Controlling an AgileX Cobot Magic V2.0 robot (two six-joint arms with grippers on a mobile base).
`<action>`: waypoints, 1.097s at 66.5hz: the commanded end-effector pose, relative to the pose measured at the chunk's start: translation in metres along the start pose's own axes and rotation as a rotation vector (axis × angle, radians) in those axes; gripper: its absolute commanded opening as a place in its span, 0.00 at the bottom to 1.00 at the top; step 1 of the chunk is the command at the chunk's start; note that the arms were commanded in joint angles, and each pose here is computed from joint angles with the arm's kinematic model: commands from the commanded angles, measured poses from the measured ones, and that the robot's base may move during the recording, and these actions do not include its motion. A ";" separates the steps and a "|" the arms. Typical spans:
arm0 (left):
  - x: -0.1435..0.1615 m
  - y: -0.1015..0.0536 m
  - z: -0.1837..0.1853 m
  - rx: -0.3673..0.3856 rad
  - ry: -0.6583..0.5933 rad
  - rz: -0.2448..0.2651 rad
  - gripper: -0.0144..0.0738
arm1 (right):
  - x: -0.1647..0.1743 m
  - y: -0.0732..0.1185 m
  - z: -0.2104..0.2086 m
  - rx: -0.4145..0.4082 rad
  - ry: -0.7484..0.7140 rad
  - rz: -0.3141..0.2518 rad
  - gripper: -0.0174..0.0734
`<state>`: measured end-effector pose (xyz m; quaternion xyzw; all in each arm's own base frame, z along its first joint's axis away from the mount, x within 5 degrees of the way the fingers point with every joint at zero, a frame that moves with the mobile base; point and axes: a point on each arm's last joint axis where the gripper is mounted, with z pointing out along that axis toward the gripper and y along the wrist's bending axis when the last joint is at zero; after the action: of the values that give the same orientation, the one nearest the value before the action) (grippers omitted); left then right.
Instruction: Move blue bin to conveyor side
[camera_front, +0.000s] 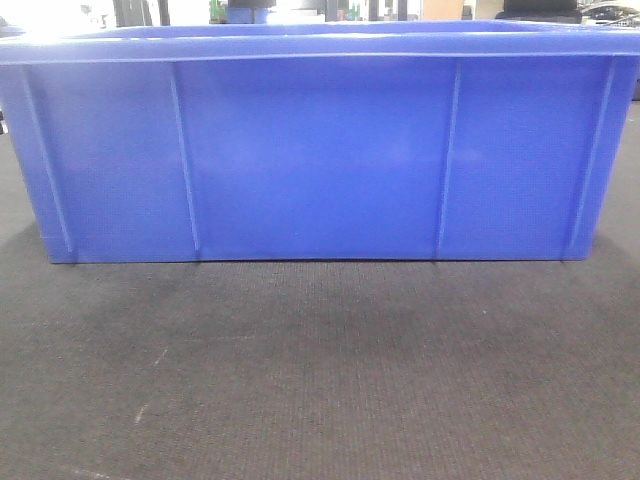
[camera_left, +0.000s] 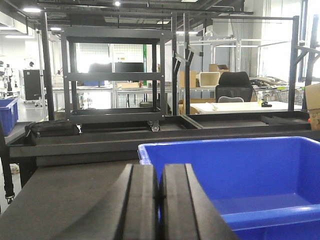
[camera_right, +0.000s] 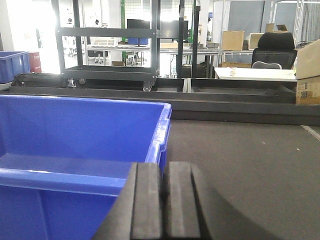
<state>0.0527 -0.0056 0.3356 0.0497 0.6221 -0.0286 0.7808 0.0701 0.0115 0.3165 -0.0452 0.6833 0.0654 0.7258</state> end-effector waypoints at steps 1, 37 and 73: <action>-0.002 0.000 -0.001 0.005 -0.024 -0.003 0.16 | -0.002 -0.001 -0.001 0.008 -0.026 -0.010 0.11; 0.001 -0.001 -0.002 0.005 0.003 -0.110 0.16 | -0.002 -0.001 -0.001 0.008 -0.026 -0.010 0.11; 0.108 0.005 -0.026 -0.196 0.202 -0.029 0.16 | -0.002 -0.001 -0.001 0.008 -0.026 -0.010 0.11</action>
<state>0.0492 0.0042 0.2410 -0.0326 0.6889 0.0252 0.7237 0.0698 0.0114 0.3167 -0.0450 0.6821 0.0653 0.7269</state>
